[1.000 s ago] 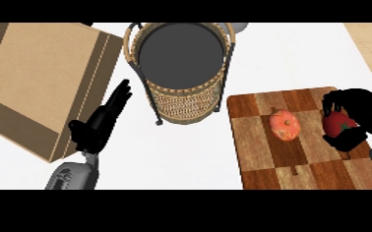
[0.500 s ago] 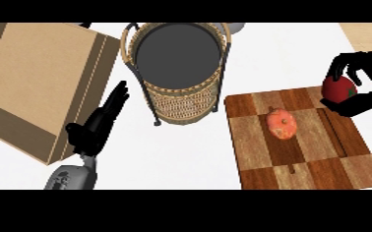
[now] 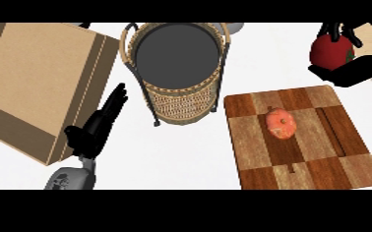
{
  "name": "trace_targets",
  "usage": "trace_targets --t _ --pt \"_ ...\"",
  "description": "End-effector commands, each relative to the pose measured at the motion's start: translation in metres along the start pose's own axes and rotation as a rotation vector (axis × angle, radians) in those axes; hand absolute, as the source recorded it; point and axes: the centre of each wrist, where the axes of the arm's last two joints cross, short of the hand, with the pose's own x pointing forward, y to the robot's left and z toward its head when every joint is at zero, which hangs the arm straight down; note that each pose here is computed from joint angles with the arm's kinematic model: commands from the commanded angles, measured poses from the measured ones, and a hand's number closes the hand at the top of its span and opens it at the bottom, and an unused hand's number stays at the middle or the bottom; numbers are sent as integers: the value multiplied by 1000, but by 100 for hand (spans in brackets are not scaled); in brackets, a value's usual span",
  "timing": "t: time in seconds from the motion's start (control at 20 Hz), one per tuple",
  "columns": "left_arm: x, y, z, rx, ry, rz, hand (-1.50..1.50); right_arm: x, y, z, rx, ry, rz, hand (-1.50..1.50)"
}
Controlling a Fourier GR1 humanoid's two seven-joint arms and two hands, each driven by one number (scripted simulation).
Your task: Pick the tomato from the cutting board and place it in the tiered basket
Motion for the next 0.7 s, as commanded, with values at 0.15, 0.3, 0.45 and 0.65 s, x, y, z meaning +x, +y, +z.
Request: trace_targets --t 0.15,0.3,0.45,0.65 --pt "-2 -6 -5 -6 -2 8 0 102 -14 -46 -6 8 -60 150" --pt "10 14 -6 -4 -14 -12 0 142 15 -61 10 -3 -72 150" --pt "11 6 -2 -11 -19 -9 0 161 14 -93 40 27 -95 150" --pt "13 4 -6 -41 -16 -1 0 173 60 -119 56 39 -58 150"
